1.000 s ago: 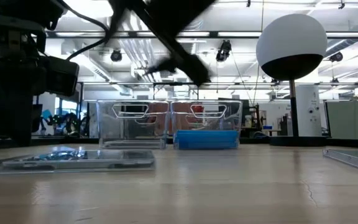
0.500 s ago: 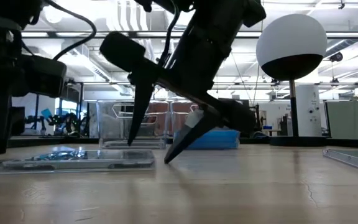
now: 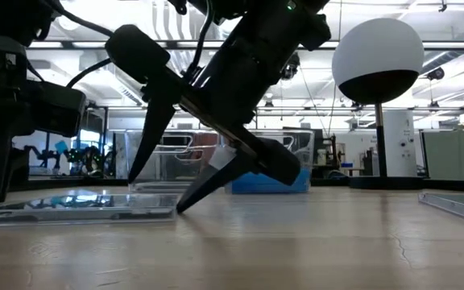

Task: Pick & place jewel cases by type
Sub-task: Put the left black CD case into the left transparent bin

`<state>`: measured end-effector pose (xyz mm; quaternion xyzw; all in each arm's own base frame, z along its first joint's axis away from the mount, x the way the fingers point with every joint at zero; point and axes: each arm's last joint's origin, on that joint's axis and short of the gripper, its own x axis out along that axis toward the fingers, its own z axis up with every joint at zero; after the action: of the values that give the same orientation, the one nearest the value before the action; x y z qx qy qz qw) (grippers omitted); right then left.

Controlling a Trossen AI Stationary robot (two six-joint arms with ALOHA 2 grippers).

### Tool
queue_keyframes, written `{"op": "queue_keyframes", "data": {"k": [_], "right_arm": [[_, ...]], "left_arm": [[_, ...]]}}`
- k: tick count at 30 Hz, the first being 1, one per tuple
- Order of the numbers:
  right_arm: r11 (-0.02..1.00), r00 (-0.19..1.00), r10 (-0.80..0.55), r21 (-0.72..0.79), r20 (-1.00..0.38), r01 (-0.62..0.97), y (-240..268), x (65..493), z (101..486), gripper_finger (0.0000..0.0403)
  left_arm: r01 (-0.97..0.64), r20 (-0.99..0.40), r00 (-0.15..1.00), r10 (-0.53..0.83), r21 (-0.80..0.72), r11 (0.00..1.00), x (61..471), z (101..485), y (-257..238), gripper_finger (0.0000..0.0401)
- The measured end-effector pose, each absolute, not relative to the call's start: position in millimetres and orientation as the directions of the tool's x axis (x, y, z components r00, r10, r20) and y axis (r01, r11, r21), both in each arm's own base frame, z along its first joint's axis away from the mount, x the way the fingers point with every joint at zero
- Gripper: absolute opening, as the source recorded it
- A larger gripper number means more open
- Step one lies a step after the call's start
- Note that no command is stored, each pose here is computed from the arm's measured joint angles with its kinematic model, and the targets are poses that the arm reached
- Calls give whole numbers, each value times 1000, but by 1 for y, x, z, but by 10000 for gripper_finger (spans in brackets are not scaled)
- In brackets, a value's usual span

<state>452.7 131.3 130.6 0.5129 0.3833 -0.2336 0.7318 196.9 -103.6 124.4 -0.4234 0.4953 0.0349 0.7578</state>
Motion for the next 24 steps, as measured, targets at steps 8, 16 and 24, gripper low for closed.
{"op": "queue_keyframes", "data": {"k": [8, 16, 24], "right_arm": [[469, 668, 83, 621, -739, 629, 130, 450, 170, 224], [541, 805, 106, 713, -584, 446, 130, 456, 210, 224], [512, 826, 121, 747, -551, 424, 134, 464, 197, 224]], "left_arm": [[-470, -787, 482, -385, -603, 645, 195, 123, -105, 104], [-464, -785, 477, -395, -607, 646, 194, 124, -107, 104], [-474, -778, 488, -396, -617, 628, 195, 125, -108, 104]]}}
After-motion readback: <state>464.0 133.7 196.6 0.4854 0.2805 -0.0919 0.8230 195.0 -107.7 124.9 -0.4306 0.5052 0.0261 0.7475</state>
